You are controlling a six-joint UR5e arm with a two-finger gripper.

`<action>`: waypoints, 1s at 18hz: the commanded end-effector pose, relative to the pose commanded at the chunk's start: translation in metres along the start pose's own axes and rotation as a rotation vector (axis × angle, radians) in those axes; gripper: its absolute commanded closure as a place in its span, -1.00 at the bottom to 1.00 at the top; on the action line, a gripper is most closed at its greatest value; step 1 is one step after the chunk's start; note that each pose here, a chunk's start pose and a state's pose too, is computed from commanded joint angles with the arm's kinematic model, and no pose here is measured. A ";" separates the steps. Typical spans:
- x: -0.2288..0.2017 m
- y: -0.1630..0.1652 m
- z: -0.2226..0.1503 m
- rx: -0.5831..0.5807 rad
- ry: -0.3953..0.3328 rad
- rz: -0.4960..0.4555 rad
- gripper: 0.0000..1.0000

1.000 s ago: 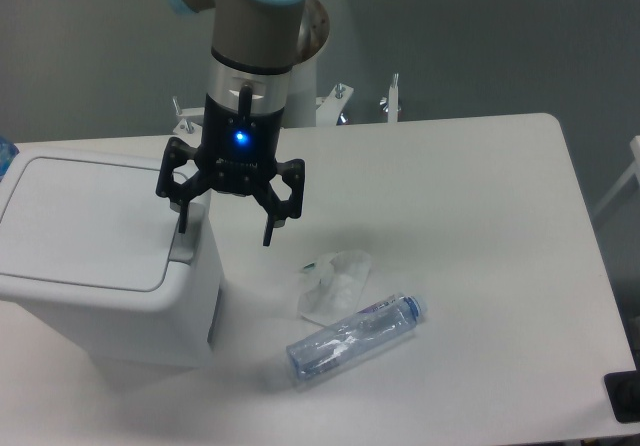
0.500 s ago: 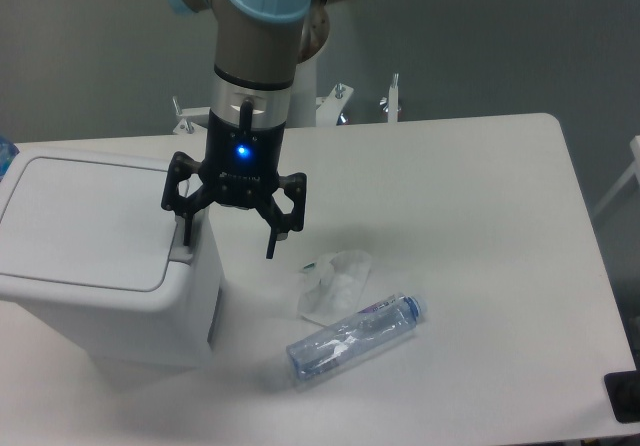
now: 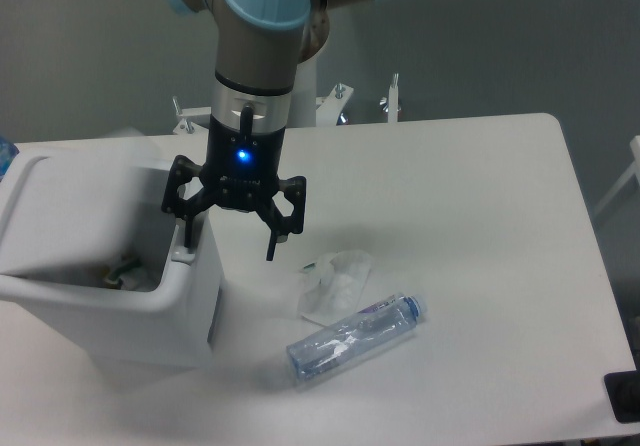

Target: Open the trash can

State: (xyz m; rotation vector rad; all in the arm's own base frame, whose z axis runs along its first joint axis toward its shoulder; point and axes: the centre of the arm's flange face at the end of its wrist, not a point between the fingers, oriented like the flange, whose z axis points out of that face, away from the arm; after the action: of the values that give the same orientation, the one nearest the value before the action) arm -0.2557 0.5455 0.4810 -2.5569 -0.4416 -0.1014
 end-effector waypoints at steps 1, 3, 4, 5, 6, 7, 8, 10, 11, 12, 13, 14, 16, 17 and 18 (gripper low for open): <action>0.000 -0.001 0.000 0.002 0.001 0.001 -1.00; 0.001 -0.006 -0.007 0.018 -0.004 0.007 -1.00; 0.002 -0.009 -0.012 0.034 -0.009 0.014 -1.00; 0.001 -0.014 -0.017 0.052 -0.015 0.021 -1.00; 0.001 -0.021 -0.023 0.072 -0.022 0.028 -1.00; 0.001 -0.026 -0.029 0.089 -0.029 0.033 -1.00; -0.002 -0.029 -0.030 0.095 -0.032 0.033 -1.00; -0.026 -0.029 -0.029 0.085 -0.066 0.029 -1.00; -0.044 -0.023 -0.028 0.059 -0.124 0.040 -1.00; -0.057 -0.015 -0.025 0.022 -0.189 0.065 -1.00; -0.067 -0.011 -0.026 -0.005 -0.239 0.097 -1.00; -0.076 -0.010 -0.026 -0.019 -0.259 0.122 -1.00; -0.091 -0.013 -0.018 -0.037 -0.263 0.153 -1.00; -0.096 -0.018 -0.013 -0.039 -0.265 0.159 -1.00; -0.104 -0.020 -0.007 -0.047 -0.267 0.172 -1.00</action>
State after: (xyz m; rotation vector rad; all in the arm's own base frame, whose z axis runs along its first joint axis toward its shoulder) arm -0.3606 0.5275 0.4802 -2.6526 -0.3181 0.2978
